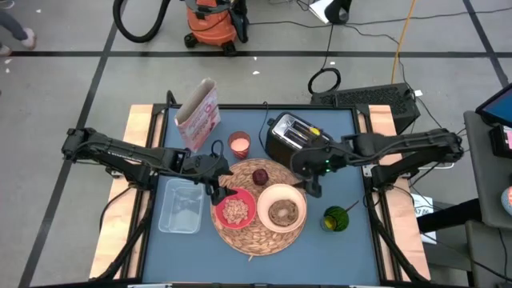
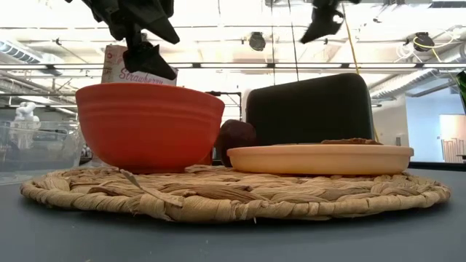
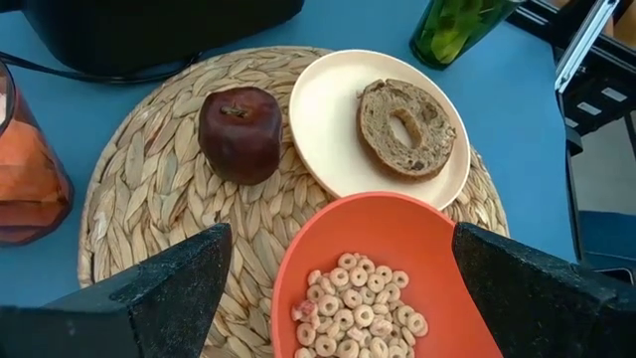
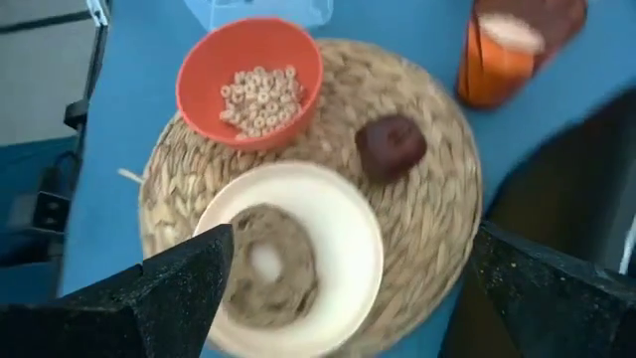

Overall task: Arrange a breakfast setting
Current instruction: Put the gold spoon from the green cup to the left side of the placemat

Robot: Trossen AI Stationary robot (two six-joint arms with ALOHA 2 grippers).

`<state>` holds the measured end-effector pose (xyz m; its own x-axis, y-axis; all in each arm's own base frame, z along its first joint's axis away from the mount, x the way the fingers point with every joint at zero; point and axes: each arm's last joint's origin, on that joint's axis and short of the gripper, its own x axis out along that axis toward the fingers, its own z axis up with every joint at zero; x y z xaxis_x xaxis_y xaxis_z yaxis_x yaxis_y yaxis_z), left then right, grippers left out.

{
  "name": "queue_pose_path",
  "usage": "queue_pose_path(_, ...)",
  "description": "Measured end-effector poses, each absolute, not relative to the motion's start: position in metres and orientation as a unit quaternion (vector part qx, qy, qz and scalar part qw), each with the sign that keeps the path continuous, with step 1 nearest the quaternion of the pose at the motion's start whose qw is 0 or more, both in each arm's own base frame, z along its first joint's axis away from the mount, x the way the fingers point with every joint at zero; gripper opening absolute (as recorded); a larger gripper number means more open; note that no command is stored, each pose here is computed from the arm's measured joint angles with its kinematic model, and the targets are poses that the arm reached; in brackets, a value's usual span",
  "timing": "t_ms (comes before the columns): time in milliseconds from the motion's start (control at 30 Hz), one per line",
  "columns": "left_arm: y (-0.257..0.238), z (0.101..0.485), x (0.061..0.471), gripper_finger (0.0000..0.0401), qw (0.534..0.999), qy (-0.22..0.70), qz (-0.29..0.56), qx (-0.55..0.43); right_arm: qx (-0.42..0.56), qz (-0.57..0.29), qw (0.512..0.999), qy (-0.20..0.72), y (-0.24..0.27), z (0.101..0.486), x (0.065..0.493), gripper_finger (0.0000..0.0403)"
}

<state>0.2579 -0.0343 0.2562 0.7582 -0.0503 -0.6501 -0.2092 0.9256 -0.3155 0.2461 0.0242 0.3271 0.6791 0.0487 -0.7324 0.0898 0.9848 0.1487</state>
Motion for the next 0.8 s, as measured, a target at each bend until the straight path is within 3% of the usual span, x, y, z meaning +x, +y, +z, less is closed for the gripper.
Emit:
queue_pose_path(233,-0.035,0.257,0.259,0.0386,0.921,0.339,0.042,-0.189,0.2,0.003,0.887,0.417,0.026,0.34,0.216,0.0398)
queue_pose_path(467,-0.035,0.258,0.26,0.0386,0.923,0.333,0.04,-0.19,0.315,0.0,0.828,0.463,0.027,0.345,0.188,0.0398)
queue_pose_path(800,-0.035,0.258,0.26,0.0386,0.923,0.332,0.04,-0.19,0.39,-0.073,0.74,0.543,0.025,0.339,0.161,0.0398)
